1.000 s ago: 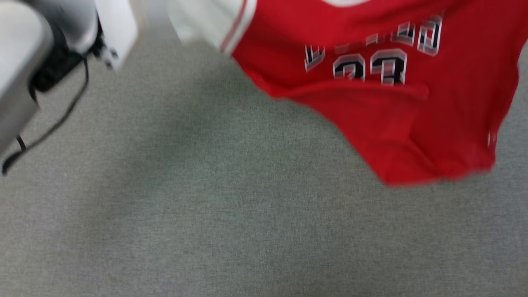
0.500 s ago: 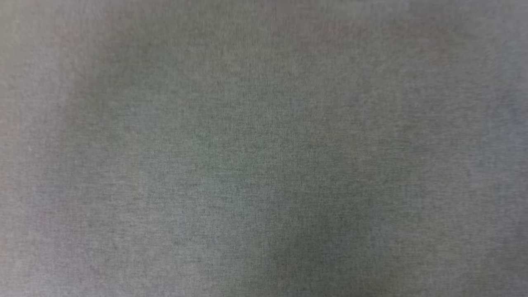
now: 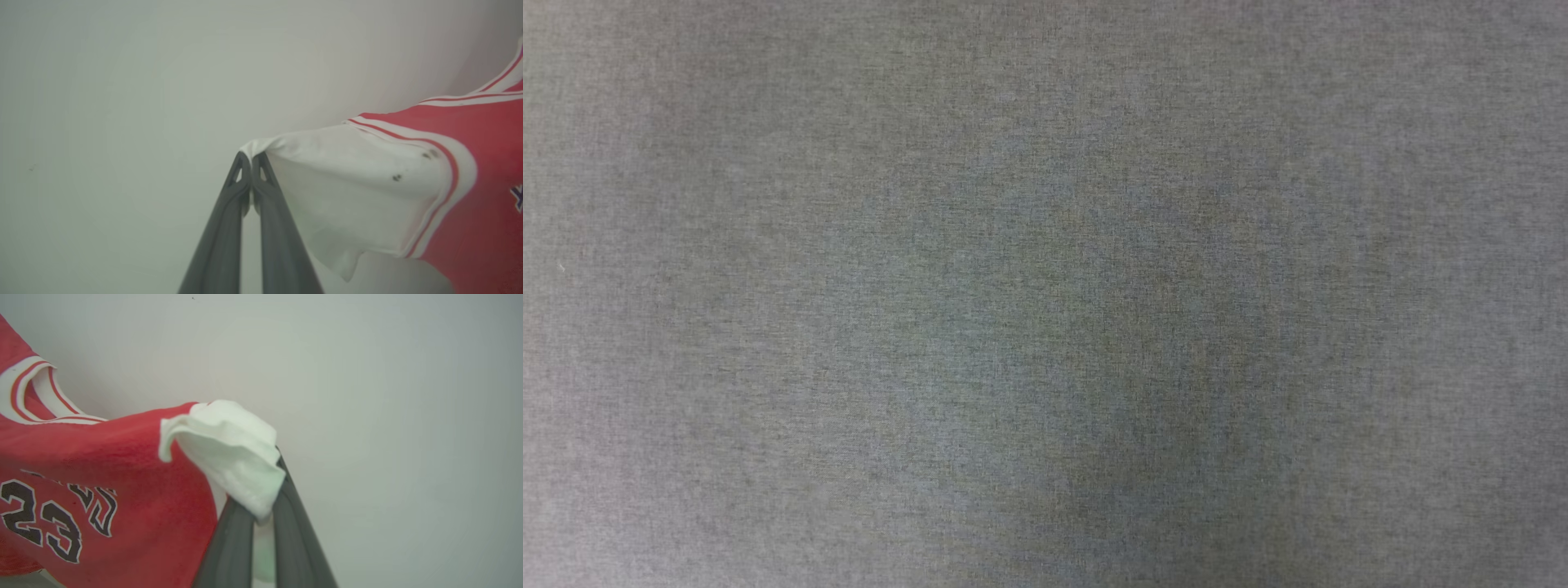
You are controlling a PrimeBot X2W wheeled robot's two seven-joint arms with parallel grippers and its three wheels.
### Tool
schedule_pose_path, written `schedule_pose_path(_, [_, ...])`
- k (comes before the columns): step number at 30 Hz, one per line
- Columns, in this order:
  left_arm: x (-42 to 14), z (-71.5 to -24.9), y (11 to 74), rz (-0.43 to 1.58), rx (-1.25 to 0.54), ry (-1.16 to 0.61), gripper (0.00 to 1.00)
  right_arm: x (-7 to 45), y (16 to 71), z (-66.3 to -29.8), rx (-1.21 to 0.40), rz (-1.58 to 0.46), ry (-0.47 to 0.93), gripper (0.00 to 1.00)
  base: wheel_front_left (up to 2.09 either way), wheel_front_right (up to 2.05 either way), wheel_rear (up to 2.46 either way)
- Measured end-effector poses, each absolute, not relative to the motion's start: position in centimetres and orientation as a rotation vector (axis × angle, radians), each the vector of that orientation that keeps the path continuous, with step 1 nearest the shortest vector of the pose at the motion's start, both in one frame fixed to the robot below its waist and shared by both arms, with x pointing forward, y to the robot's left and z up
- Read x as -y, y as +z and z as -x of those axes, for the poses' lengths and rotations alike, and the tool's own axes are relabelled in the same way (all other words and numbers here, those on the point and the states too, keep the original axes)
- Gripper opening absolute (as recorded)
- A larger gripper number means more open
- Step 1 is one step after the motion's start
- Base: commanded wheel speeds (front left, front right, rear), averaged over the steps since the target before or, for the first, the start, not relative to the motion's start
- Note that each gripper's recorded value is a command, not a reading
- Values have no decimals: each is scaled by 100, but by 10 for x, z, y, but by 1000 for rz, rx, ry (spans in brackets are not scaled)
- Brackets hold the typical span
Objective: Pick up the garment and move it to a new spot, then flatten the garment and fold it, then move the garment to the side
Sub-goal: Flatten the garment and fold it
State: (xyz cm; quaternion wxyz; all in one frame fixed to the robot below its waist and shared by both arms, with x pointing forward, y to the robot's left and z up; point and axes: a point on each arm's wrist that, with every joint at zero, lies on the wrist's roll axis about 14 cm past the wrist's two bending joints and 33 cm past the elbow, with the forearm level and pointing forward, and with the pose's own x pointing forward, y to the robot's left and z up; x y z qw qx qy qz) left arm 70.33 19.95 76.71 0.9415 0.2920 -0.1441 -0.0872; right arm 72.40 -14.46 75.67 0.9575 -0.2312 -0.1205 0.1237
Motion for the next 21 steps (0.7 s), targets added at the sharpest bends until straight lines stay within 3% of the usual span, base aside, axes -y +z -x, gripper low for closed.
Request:
schedule_pose_path(11, [-210,-703,675,-513,153,-238,0,133,654,-724,82,408,353,0,0,0,0])
schedule_pose_path(21, [-222,-651,563,-354,-15,-274,0,127,548,-670,-89,343,471,0,0,0,0])
